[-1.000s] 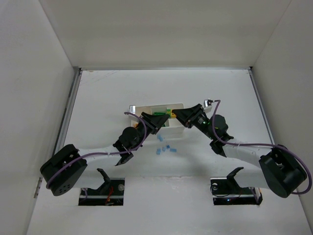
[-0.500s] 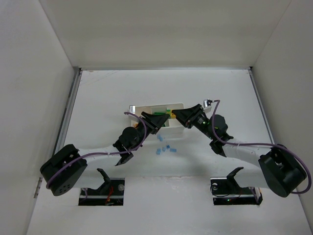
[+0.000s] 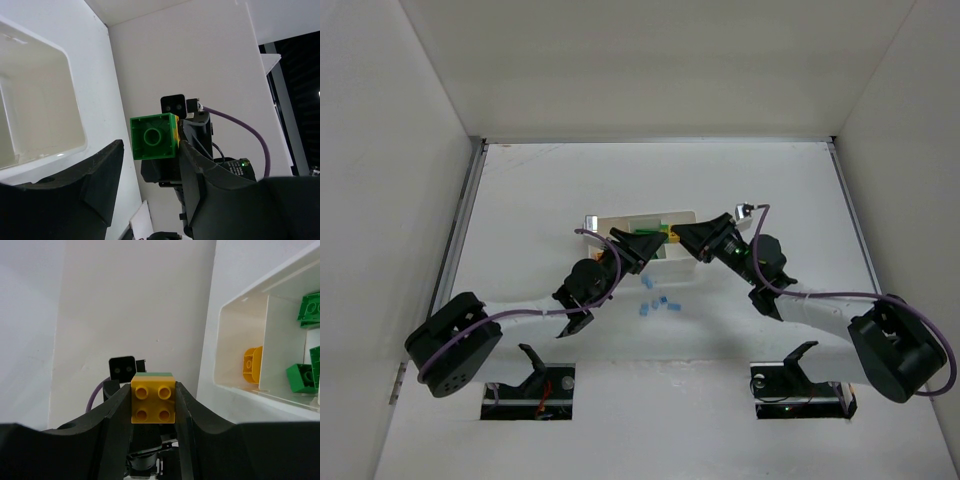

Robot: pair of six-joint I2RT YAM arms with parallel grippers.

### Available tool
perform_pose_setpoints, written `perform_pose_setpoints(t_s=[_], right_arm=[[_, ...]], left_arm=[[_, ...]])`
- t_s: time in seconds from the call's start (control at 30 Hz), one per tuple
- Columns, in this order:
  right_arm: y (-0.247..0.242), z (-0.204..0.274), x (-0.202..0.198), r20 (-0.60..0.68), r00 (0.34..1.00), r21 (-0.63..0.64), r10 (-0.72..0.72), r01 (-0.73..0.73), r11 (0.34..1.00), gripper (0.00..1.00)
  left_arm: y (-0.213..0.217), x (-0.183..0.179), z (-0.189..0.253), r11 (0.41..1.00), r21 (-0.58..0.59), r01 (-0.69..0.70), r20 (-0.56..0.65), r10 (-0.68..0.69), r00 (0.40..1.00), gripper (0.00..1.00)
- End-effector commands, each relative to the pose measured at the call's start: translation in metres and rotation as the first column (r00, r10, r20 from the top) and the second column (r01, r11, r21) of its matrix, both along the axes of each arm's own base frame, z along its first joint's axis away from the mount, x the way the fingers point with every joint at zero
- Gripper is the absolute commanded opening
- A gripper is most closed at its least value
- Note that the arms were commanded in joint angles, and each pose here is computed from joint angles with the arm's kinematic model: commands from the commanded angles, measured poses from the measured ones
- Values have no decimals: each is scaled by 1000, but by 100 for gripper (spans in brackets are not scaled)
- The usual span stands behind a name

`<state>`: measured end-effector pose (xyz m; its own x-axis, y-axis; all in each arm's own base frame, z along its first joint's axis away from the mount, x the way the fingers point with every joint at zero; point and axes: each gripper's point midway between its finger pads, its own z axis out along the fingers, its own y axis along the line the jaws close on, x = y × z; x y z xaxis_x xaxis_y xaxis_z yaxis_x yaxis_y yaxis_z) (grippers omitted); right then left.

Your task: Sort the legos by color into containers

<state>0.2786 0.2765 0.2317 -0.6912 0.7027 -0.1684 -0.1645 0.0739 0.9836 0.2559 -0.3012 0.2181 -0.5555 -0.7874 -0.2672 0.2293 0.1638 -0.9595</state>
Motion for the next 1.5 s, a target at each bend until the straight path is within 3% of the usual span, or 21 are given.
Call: perform_pose_setpoints(t_s=[0.0,0.23,0.57,0.83,1.1,1.47], right_arm=[[0,17,-7,58,998,66,27,-31,997,27],[6,10,-5,37,998,73,49,-52,996,27],[8,8,-7,36,998,79,56,-59,995,27],[3,3,-6,43,998,27,47,-48,998,27],[45,-12,15,38,994,-146,98,-92,985,27],[119,-55,51,-11,995,-453,101,-95,887,31]], left_arm=[[-1,4,35,996,-84,-6,72,12,997,45],[2,6,45,994,-110,-11,90,21,996,41],[9,5,45,995,-99,-14,107,24,994,12],[73,15,23,988,-46,-145,83,148,985,8],[136,11,40,954,73,-292,153,279,948,9],[162,4,26,894,257,-368,159,336,928,10]])
